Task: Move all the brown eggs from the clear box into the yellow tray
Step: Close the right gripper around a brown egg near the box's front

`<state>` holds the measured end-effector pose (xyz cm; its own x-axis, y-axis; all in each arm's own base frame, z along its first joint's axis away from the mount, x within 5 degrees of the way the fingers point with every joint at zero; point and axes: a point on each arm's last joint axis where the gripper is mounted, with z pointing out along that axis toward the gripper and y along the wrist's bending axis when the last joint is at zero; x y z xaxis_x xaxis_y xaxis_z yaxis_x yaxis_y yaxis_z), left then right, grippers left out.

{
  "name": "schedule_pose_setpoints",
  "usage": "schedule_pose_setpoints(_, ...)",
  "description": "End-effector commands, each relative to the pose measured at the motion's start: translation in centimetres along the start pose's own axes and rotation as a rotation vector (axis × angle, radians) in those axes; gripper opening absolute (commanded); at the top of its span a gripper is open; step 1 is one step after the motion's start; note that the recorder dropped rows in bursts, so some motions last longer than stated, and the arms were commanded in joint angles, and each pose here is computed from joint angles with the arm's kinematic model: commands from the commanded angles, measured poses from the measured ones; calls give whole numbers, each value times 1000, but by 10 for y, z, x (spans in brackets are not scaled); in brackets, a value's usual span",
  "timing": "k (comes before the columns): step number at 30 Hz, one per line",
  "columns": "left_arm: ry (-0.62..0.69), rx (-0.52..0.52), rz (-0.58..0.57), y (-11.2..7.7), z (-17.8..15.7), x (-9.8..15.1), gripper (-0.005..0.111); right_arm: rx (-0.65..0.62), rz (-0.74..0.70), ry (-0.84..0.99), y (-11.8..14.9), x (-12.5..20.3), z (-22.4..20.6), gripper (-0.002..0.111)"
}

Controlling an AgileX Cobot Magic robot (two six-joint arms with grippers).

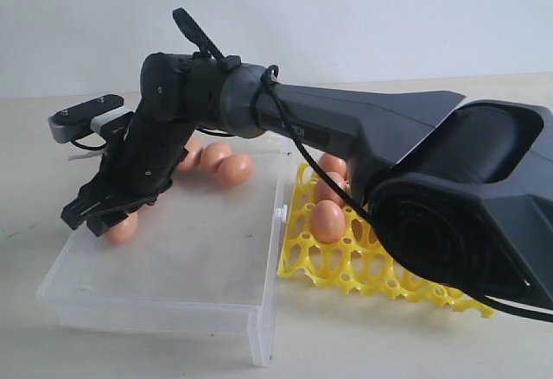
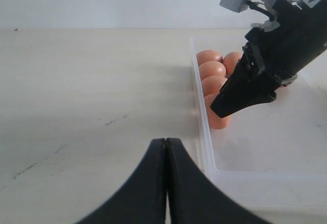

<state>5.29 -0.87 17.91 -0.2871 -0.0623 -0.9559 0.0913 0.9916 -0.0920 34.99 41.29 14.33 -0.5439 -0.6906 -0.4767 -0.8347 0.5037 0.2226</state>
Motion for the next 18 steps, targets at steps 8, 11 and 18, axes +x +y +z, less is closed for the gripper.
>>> schedule_pose_setpoints(8,-14,0,0,0,-1,-2,0,38,238,-42,-20,-1,0,55)
schedule_pose_setpoints(11,-14,0,0,0,-1,-2,0,43,288,-71,-25,-3,-2,55)
schedule_pose_setpoints(18,-14,0,0,0,-1,-2,0,-13,351,-78,-23,-3,1,55)
